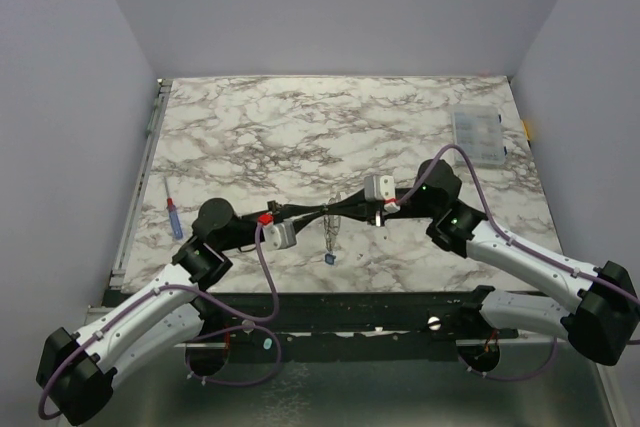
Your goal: Put the keys on the keyring
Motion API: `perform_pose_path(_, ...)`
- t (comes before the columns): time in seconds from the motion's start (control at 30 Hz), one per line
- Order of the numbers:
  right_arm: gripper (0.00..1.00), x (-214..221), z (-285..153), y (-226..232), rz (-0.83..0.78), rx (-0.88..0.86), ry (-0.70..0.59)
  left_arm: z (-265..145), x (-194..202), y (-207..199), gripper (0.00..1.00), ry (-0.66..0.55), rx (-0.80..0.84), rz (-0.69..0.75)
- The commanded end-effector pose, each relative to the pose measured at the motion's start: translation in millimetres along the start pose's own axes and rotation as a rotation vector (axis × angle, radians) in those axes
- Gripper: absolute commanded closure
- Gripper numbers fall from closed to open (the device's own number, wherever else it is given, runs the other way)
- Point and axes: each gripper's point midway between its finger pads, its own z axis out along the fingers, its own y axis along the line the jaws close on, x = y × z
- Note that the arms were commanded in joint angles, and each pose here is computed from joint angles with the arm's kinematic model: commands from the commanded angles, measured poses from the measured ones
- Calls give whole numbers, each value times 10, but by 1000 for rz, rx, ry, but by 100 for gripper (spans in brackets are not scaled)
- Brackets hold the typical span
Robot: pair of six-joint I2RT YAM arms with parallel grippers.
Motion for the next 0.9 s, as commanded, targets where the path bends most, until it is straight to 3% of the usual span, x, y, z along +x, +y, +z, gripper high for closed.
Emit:
perform_pose_path(0.0,99,-203,-1,75,-35,-41,-74,20,-33,56,94,-18,-34,-21)
perform_pose_path(0.13,99,-191,0,92,-32,-48,-75,8,-78,75,94,-39,-53,-29)
perform_pose_path(0.27,99,-206,-6,89,-40,-38,-88,10,-89,29,81,-50,-32,-36)
perform_pose_path(0.4,99,-225,-14,82,-47,-32,-91,8,-92,6,80,-54,-22,-35)
perform_pose_path(0.63,99,-226,-15,105,-45,-42,-96,18,-73,39,100,-44,-37,-48)
perform_pose_path(0.87,99,-101,-16,141,-15,-54,-53,4,-71,96,100,-36,-69,-47)
